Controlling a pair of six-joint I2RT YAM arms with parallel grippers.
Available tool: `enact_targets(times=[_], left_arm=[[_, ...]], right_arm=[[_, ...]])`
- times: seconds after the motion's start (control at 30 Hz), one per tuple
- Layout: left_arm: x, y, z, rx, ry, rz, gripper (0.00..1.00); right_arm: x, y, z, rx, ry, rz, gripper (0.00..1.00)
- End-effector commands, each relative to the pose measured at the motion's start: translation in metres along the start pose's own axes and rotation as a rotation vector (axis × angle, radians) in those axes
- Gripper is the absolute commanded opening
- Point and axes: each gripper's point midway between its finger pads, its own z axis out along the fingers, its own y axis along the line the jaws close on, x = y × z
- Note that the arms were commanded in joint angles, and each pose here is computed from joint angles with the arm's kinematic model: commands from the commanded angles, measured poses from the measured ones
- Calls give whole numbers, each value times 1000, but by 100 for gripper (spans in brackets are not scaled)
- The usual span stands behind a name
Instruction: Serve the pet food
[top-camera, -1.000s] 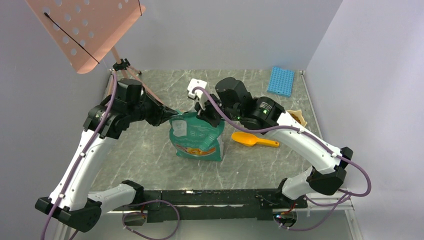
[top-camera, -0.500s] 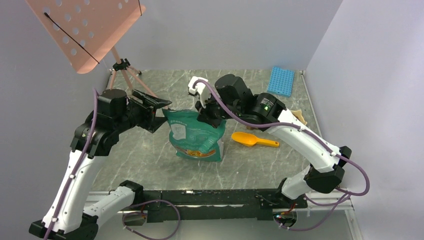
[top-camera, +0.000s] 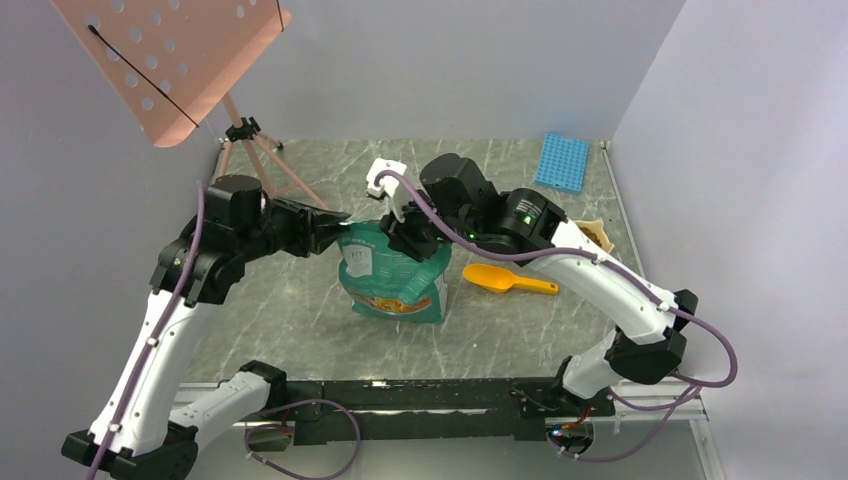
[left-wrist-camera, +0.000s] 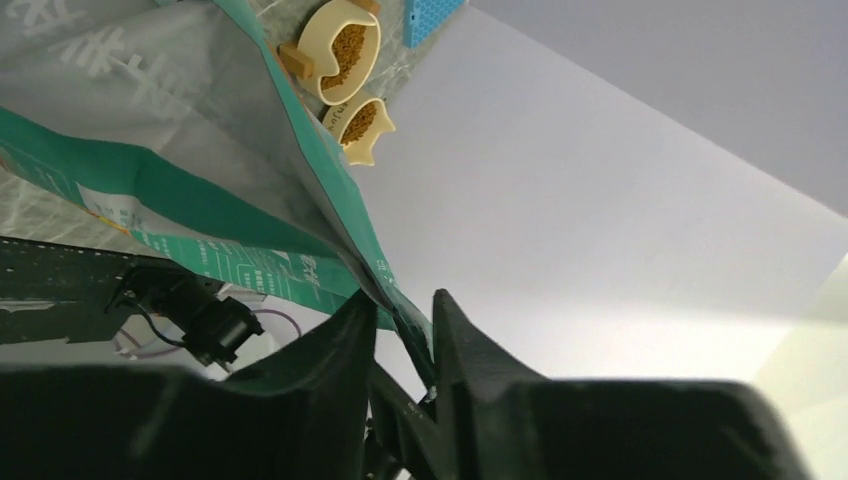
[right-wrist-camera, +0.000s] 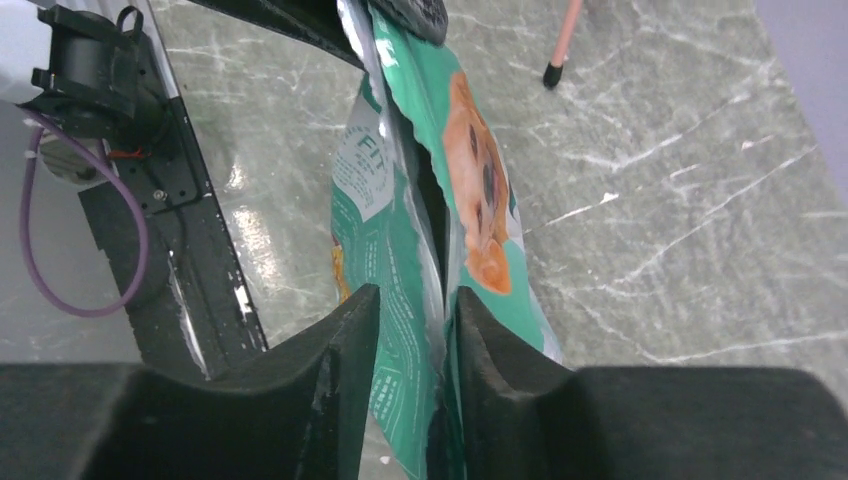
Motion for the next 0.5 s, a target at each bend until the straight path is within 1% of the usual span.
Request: enact_targets(times=[0.0, 0.1, 0.23, 0.3, 0.37, 0.4, 0.43, 0.47], left_arm=[[-2, -5, -6, 43, -19, -29, 27], [-1, -5, -4, 48, -5, -38, 21], [-2, -9, -11, 51, -29, -25, 18], [-4, -11, -15, 48, -49, -13, 18], [-6, -11, -17, 44, -63, -10, 19], [-6, -11, -17, 42, -63, -15, 24], [-6, -10, -16, 38, -60, -24, 30], [-5, -9, -16, 37, -55, -33, 40]], right_arm=[[-22, 0, 0, 34, -28, -83, 40], [-34, 1, 14, 32, -39, -101, 43], [-41, 2, 31, 22, -33, -132, 46], [-42, 1, 37, 25, -23, -146, 44], [-44, 2, 40, 25, -17, -156, 35], [-46, 2, 41, 27, -15, -160, 28], [-47, 4, 41, 28, -14, -168, 21], [-47, 6, 41, 26, -14, -177, 12]])
